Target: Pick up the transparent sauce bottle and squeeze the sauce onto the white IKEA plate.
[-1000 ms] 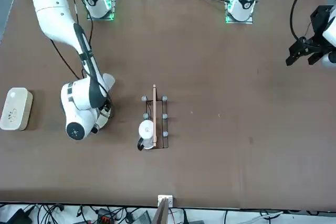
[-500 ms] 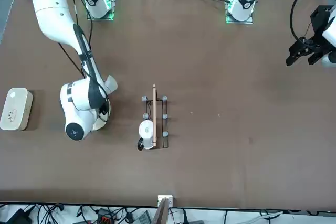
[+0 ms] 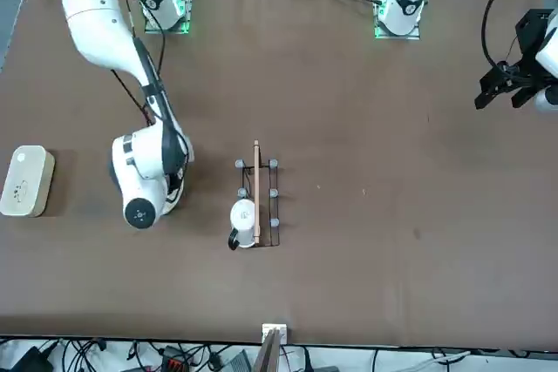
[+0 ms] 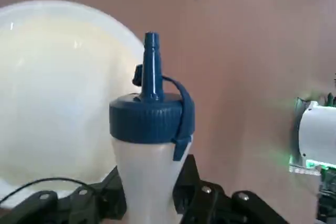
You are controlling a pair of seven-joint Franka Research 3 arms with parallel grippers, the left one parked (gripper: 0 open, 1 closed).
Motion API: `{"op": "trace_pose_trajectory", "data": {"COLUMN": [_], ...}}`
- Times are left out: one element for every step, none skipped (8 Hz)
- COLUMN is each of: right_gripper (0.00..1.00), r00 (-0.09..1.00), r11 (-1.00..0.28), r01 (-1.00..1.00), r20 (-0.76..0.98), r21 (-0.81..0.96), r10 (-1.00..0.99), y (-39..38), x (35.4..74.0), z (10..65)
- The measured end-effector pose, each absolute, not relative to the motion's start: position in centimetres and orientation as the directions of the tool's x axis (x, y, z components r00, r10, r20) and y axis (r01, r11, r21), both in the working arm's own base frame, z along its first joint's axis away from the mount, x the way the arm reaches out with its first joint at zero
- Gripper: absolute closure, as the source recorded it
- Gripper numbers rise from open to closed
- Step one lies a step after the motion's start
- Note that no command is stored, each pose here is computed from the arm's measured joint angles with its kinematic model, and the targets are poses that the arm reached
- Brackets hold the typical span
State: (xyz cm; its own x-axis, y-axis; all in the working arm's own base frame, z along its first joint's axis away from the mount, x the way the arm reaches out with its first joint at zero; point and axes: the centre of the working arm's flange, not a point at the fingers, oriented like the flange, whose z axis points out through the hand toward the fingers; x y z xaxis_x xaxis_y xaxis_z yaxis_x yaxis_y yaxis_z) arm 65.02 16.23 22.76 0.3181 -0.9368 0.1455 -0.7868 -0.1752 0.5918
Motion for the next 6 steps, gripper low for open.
{"op": "trace_pose_trajectory", "data": {"right_gripper": [0.6,0.6,0.6,0.6,0.6,0.6], "r00": [0.278,0.241,0.215,0.186,0.152,0.121], "r11": [-0.107,-0.045,0.011,0.076,0.142,0.211], "r01": [-0.812,-0.837,-0.858,-0.876,-0.886,-0.886], "r20": [0.219,0.292,0.38,0.479,0.567,0.645], "r21": [0.573,0.546,0.513,0.477,0.441,0.413], "r10": [-0.935,-0.926,-0.9,-0.858,-0.81,-0.755], "y": [16.5,16.6,16.6,16.6,16.2,15.3], "x": [65.1,65.2,65.3,65.2,65.0,64.7], "z": [22.9,23.2,23.5,23.8,24.1,24.4]}}
